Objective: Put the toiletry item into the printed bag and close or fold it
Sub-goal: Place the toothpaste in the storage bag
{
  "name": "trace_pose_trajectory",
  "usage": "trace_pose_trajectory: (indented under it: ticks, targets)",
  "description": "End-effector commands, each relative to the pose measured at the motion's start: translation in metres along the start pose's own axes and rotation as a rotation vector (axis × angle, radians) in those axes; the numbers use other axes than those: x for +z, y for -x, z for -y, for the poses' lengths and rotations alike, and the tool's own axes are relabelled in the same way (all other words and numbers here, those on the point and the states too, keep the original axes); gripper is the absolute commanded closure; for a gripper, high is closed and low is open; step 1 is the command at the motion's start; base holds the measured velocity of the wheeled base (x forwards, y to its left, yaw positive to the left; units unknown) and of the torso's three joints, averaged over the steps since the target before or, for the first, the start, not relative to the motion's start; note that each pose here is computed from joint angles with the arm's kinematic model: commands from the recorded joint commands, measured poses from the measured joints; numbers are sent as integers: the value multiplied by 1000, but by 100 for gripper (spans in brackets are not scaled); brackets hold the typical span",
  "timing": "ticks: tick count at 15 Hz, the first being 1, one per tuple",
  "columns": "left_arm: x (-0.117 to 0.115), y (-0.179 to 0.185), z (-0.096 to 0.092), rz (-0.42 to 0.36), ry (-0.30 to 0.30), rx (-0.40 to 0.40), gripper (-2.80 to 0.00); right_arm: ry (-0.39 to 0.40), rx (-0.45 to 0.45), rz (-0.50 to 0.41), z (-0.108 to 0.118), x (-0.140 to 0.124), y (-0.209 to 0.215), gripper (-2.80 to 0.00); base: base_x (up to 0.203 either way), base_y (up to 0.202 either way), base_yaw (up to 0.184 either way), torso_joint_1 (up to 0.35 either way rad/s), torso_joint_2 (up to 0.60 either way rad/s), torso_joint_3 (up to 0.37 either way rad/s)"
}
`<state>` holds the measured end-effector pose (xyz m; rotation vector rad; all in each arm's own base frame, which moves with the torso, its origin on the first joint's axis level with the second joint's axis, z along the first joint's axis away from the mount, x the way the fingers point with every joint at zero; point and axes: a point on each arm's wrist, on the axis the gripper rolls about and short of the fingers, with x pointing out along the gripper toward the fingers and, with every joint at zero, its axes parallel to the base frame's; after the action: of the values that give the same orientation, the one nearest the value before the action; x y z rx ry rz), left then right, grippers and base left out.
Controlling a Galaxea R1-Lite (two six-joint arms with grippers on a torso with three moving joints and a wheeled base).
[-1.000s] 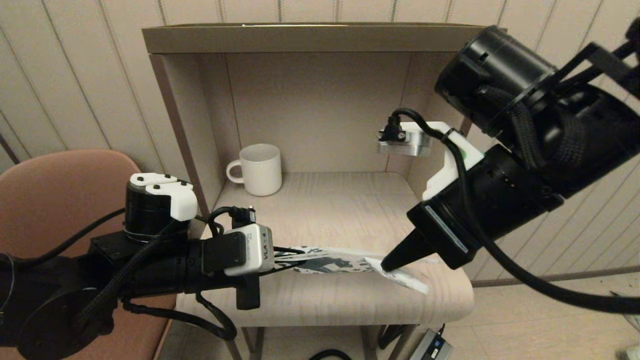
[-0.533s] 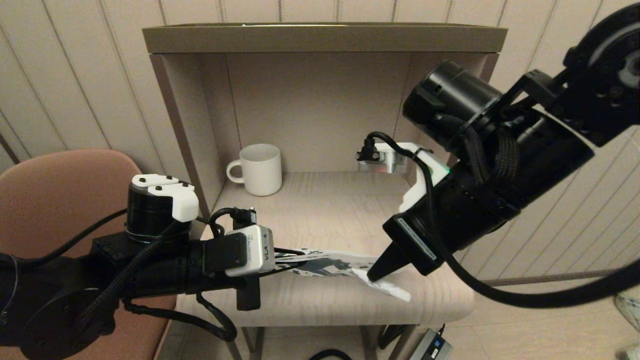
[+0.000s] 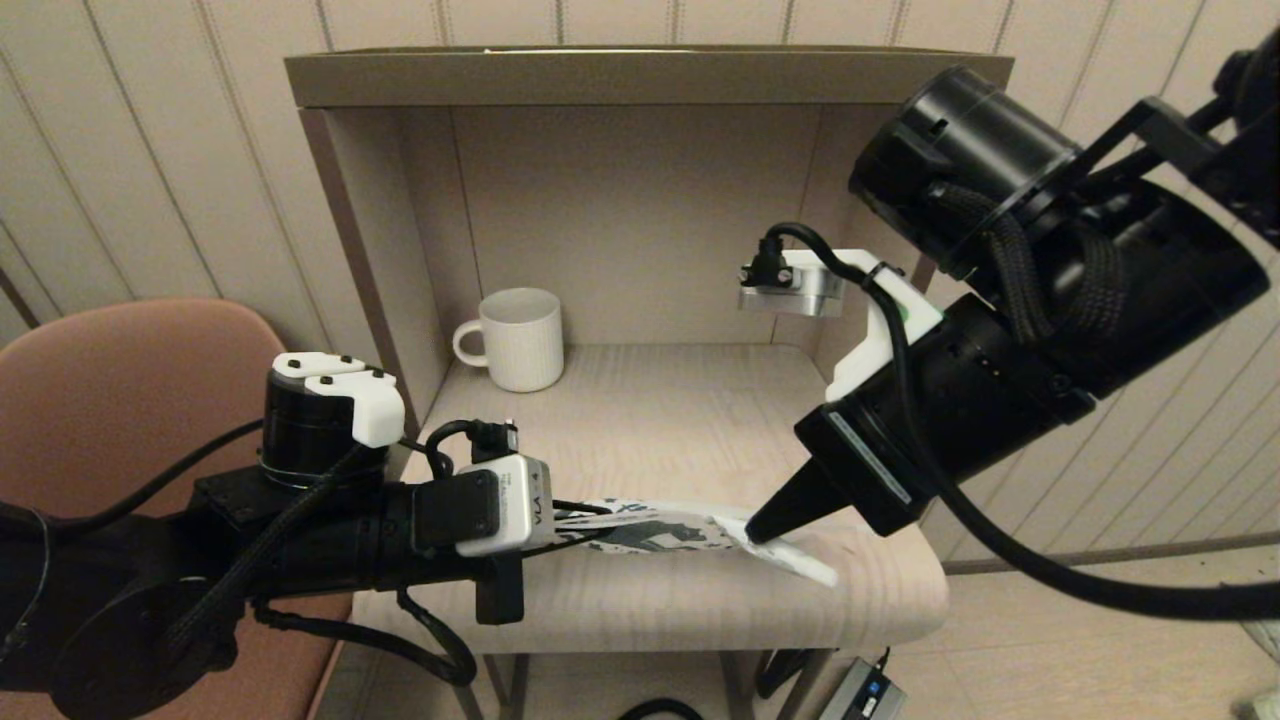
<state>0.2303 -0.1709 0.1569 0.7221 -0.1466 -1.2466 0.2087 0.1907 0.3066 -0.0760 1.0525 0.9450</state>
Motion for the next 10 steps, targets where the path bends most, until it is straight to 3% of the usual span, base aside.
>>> trace_pose_trajectory:
  ticks: [1, 10]
  targets:
    - [0, 0, 0, 3, -7, -1, 0, -4, 0, 4, 0, -2, 5, 0, 0, 0, 0, 0, 0, 0]
    - [0, 0, 0, 4, -6, -2, 0, -24, -7, -42, 8, 4, -15, 0, 0, 0, 0, 0, 0, 0]
